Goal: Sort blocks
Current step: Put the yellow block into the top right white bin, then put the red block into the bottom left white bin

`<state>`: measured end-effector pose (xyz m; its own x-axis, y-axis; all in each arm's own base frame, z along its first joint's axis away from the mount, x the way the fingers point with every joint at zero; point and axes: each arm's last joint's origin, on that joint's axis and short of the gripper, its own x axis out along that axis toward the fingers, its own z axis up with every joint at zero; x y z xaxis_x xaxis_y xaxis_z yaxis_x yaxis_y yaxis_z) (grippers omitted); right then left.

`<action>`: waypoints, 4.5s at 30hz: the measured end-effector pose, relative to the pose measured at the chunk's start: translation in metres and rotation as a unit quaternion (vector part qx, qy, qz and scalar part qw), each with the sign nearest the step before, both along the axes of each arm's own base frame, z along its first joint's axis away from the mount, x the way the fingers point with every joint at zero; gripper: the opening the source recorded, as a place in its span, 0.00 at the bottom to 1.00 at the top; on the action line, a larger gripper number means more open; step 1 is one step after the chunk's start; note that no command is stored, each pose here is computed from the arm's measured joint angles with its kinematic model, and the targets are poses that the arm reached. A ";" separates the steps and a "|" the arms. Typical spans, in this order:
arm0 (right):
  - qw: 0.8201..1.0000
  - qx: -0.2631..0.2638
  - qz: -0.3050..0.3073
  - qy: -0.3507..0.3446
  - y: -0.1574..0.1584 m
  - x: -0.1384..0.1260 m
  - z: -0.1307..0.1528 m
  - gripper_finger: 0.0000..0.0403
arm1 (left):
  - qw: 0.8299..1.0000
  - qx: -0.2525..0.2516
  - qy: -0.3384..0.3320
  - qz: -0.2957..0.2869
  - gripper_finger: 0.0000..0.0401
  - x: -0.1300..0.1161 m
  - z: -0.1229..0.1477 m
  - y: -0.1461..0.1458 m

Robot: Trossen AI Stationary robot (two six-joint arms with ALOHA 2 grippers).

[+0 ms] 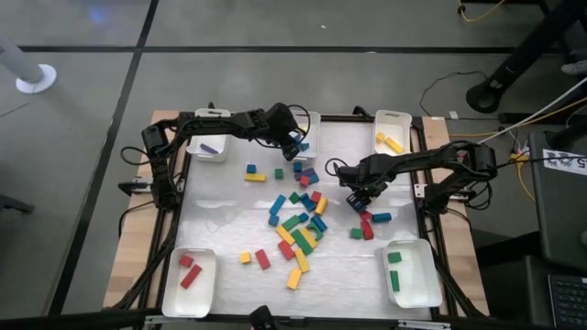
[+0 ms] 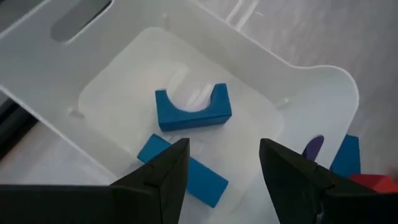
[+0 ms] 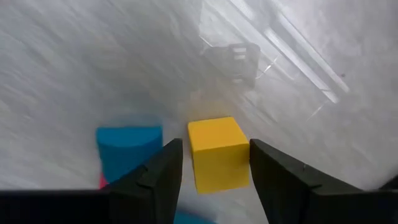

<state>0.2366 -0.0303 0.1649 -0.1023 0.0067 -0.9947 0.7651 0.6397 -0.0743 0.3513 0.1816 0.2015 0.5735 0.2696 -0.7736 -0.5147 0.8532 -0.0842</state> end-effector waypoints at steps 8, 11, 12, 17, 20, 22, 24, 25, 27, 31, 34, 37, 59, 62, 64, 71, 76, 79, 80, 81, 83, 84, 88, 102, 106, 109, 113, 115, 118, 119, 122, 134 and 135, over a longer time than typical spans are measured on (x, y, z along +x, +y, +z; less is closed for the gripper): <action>1.000 0.000 -0.001 0.000 0.000 -0.001 -0.006 0.46 | 0.999 0.031 -0.014 -0.037 0.46 0.004 0.011 -0.008; 1.000 0.000 -0.001 0.005 0.001 -0.007 -0.015 0.46 | 0.998 0.042 -0.026 -0.044 0.46 0.001 0.024 -0.012; 1.000 0.001 -0.001 0.008 0.001 -0.008 -0.017 0.46 | 0.998 0.044 -0.029 -0.044 0.46 0.000 0.027 -0.013; 1.000 0.002 -0.003 0.014 0.002 -0.011 -0.020 0.45 | 0.996 0.060 -0.057 -0.045 0.46 -0.008 0.052 -0.019; 1.000 0.001 -0.001 0.008 0.002 -0.010 -0.020 0.41 | 0.993 0.071 -0.072 -0.053 0.46 -0.014 0.069 -0.027; 1.000 0.000 0.001 0.005 0.002 -0.010 -0.020 0.37 | 0.992 0.079 -0.069 -0.071 0.46 -0.018 0.078 -0.036; 1.000 -0.009 0.007 0.003 0.001 -0.009 -0.020 0.33 | 0.991 0.082 -0.054 -0.094 0.46 -0.023 0.084 -0.046; 1.000 -0.011 0.014 0.003 0.001 -0.009 -0.020 0.33 | 0.990 0.083 -0.045 -0.105 0.46 -0.027 0.087 -0.052; 1.000 -0.012 0.019 0.002 0.001 -0.009 -0.019 0.33 | 0.988 0.079 -0.025 -0.127 0.46 -0.034 0.093 -0.064; 0.999 -0.018 0.029 -0.005 0.000 -0.006 -0.016 0.33 | 0.987 0.049 0.018 -0.151 0.46 -0.049 0.099 -0.090; 0.999 -0.019 0.038 -0.021 -0.001 0.001 -0.009 0.36 | 0.984 0.021 0.052 -0.167 0.46 -0.059 0.102 -0.111; 0.997 -0.022 0.057 -0.041 -0.002 0.010 0.001 0.37 | 0.979 -0.003 0.088 -0.184 0.46 -0.065 0.099 -0.132; 0.968 -0.226 0.082 0.069 -0.070 0.013 0.104 0.35 | 0.947 -0.053 0.140 -0.285 0.46 -0.078 0.094 -0.246; 0.965 -0.232 0.069 0.098 -0.091 0.002 0.102 0.37 | 0.946 -0.060 0.140 -0.285 0.46 -0.080 0.094 -0.254; 0.963 -0.236 0.054 0.117 -0.106 -0.007 0.100 0.38 | 0.945 -0.062 0.140 -0.287 0.46 -0.081 0.094 -0.259; 0.967 -0.226 -0.031 0.117 -0.144 -0.030 0.098 0.38 | 0.947 -0.076 0.140 -0.279 0.46 -0.085 0.094 -0.270; 0.977 -0.186 -0.066 0.078 -0.155 -0.036 0.097 0.39 | 0.946 -0.075 0.136 -0.286 0.46 -0.085 0.094 -0.273; 0.980 -0.171 -0.077 0.061 -0.159 -0.038 0.096 0.39 | 0.945 -0.071 0.124 -0.295 0.46 -0.083 0.095 -0.275; 0.981 -0.171 -0.076 0.059 -0.160 -0.038 0.096 0.39 | 0.945 -0.071 0.120 -0.297 0.46 -0.083 0.096 -0.276; 0.981 -0.171 -0.072 0.058 -0.160 -0.038 0.096 0.39 | 0.945 -0.070 0.117 -0.299 0.46 -0.082 0.096 -0.277; 0.980 -0.177 -0.069 0.062 -0.160 -0.038 0.096 0.39 | 0.943 -0.066 0.105 -0.308 0.46 -0.081 0.097 -0.278; 0.979 -0.180 -0.069 0.065 -0.161 -0.038 0.096 0.39 | 0.941 -0.061 0.100 -0.317 0.46 -0.080 0.097 -0.279; 0.978 -0.183 -0.071 0.068 -0.161 -0.038 0.096 0.39 | 0.934 -0.046 0.081 -0.346 0.46 -0.078 0.099 -0.284; 0.973 -0.197 -0.092 0.081 -0.166 -0.044 0.096 0.52 | 0.893 0.005 0.045 -0.449 0.46 -0.068 0.089 -0.317; 0.973 -0.199 -0.092 0.076 -0.167 -0.043 0.096 0.58 | 0.881 0.018 0.063 -0.468 0.46 -0.062 0.078 -0.322; 0.974 -0.195 -0.093 0.071 -0.166 -0.042 0.096 0.60 | 0.874 0.025 0.082 -0.478 0.46 -0.057 0.066 -0.325; 0.983 -0.153 -0.099 0.038 -0.164 -0.040 0.095 0.59 | 0.859 0.038 0.112 -0.498 0.46 -0.048 0.047 -0.329; 0.986 -0.133 -0.100 0.022 -0.163 -0.039 0.094 0.59 | 0.848 0.048 0.127 -0.512 0.46 -0.044 0.037 -0.332; 0.988 -0.117 -0.101 0.010 -0.162 -0.038 0.094 0.59 | 0.830 0.060 0.150 -0.533 0.46 -0.039 0.020 -0.335; 0.988 -0.113 -0.102 0.007 -0.162 -0.038 0.094 0.59 | 0.825 0.063 0.158 -0.539 0.46 -0.038 0.015 -0.337; 0.989 -0.105 -0.102 0.001 -0.162 -0.038 0.094 0.59 | 0.808 0.071 0.180 -0.556 0.46 -0.034 0.000 -0.341; 0.988 -0.097 -0.119 -0.008 -0.161 -0.037 0.094 0.59 | 0.774 0.088 0.221 -0.587 0.46 -0.028 -0.034 -0.349; 0.988 -0.094 -0.120 -0.009 -0.161 -0.037 0.094 0.59 | 0.774 0.091 0.221 -0.586 0.46 -0.028 -0.035 -0.349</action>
<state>0.1994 -0.1914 0.2585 -0.1016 -0.1576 -0.9823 0.8951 0.4164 -0.1594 0.3233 -0.1676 0.1668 0.1965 -0.1072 -0.9746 0.6773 0.7335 0.0559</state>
